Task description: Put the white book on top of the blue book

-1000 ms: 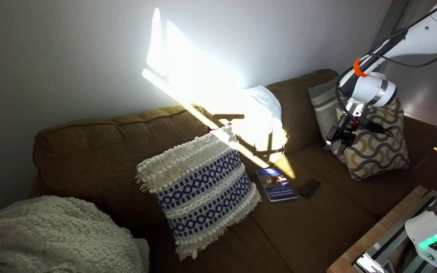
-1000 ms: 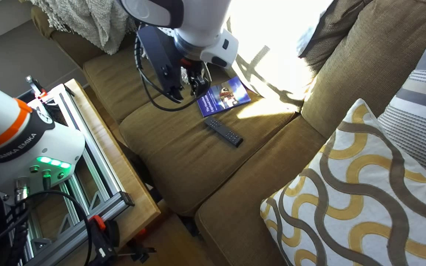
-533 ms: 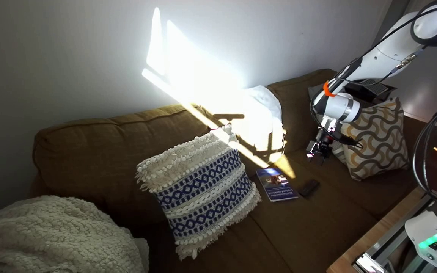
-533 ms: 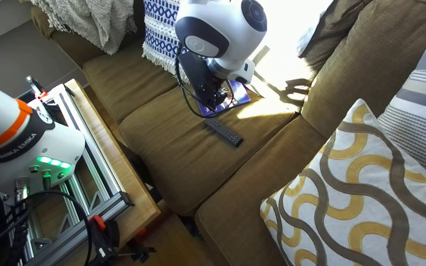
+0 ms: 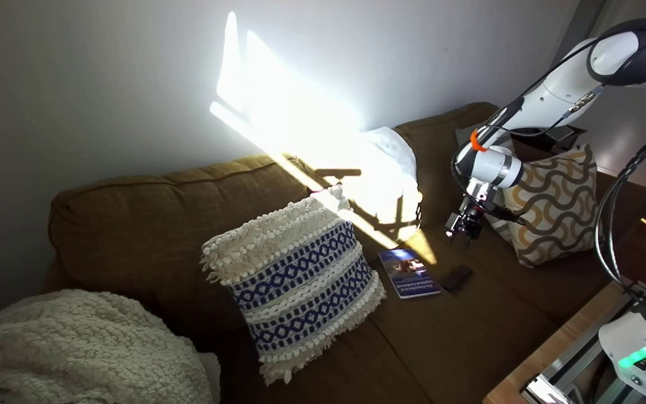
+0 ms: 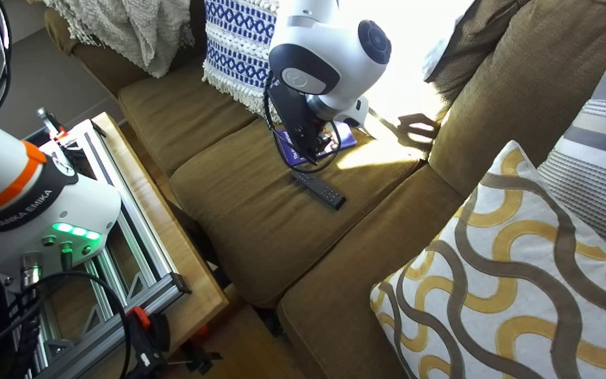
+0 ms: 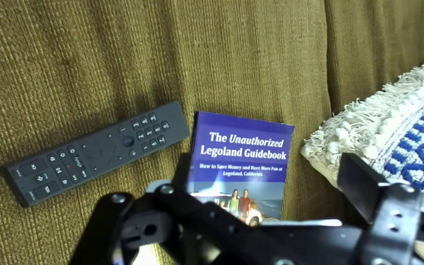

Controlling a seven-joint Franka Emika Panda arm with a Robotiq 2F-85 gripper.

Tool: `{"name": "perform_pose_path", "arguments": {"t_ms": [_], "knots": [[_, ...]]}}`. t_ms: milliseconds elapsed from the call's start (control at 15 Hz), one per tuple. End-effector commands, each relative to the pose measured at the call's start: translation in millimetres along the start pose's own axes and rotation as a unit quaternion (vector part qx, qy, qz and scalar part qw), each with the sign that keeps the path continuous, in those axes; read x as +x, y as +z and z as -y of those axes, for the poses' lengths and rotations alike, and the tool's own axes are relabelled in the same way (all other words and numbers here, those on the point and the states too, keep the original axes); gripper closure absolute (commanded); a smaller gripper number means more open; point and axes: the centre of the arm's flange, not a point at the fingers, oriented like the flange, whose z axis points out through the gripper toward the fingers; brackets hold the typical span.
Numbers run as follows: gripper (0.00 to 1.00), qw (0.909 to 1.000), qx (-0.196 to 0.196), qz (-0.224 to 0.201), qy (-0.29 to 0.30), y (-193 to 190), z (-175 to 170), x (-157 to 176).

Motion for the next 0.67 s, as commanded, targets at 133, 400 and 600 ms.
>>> {"name": "perform_pose_path", "arguments": {"t_ms": [133,400,600], "knots": [[0.0,0.9992,0.017,-0.032,0.017,26.1,-15.7,23.3],[0.0,0.9969,0.011,-0.075,0.02,62.4,-34.9,51.8],[0.0,0.9952,0.013,-0.095,0.022,93.6,-45.1,66.9]]}}
